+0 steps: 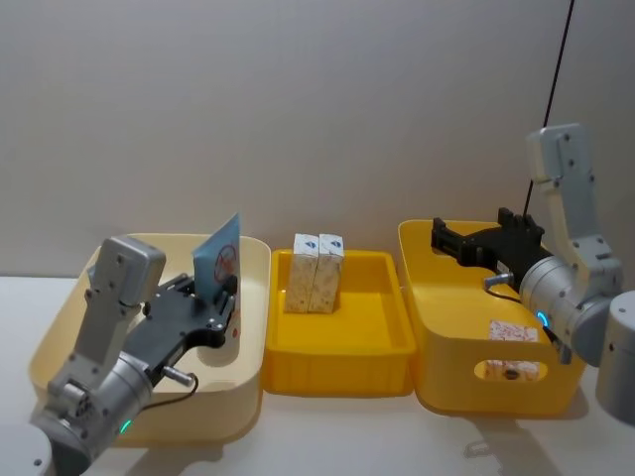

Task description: Bimanual collaborative sorting of washing and personal care products

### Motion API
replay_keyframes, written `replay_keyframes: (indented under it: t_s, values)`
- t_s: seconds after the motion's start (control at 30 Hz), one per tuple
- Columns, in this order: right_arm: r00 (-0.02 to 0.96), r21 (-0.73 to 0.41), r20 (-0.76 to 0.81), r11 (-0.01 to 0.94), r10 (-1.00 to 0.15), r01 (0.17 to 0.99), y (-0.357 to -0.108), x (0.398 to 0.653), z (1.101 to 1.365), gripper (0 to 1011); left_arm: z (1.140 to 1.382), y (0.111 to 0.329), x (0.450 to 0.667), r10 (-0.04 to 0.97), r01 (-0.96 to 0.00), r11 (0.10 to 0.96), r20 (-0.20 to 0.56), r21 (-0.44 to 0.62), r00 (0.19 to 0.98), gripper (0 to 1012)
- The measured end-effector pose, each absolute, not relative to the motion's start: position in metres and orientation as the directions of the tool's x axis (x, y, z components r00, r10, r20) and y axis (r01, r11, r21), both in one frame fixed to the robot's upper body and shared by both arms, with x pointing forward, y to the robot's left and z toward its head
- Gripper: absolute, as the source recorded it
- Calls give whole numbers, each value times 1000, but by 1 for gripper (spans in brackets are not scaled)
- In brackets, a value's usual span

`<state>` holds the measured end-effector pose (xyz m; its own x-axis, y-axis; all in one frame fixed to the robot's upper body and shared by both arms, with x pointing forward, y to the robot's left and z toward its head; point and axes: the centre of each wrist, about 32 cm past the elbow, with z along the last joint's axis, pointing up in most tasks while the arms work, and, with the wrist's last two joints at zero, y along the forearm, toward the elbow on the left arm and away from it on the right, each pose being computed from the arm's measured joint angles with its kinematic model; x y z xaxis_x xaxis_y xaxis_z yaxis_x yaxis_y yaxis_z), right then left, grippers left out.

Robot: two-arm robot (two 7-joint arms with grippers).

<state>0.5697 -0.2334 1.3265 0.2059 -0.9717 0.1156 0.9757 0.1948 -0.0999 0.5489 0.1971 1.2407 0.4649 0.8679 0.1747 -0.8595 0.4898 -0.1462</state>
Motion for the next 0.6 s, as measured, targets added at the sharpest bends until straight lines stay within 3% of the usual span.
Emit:
replay_keyframes:
  t_s: [0.3, 0.6]
  values:
    - [231, -98, 124, 220, -965, 971, -233, 571, 1327, 1001, 1256, 197, 552, 863, -839, 504, 168, -205, 477, 283]
    - [318, -93, 138, 307, -938, 947, -233, 573, 1330, 1001, 1278, 199, 557, 852, -812, 522, 193, -261, 486, 283]
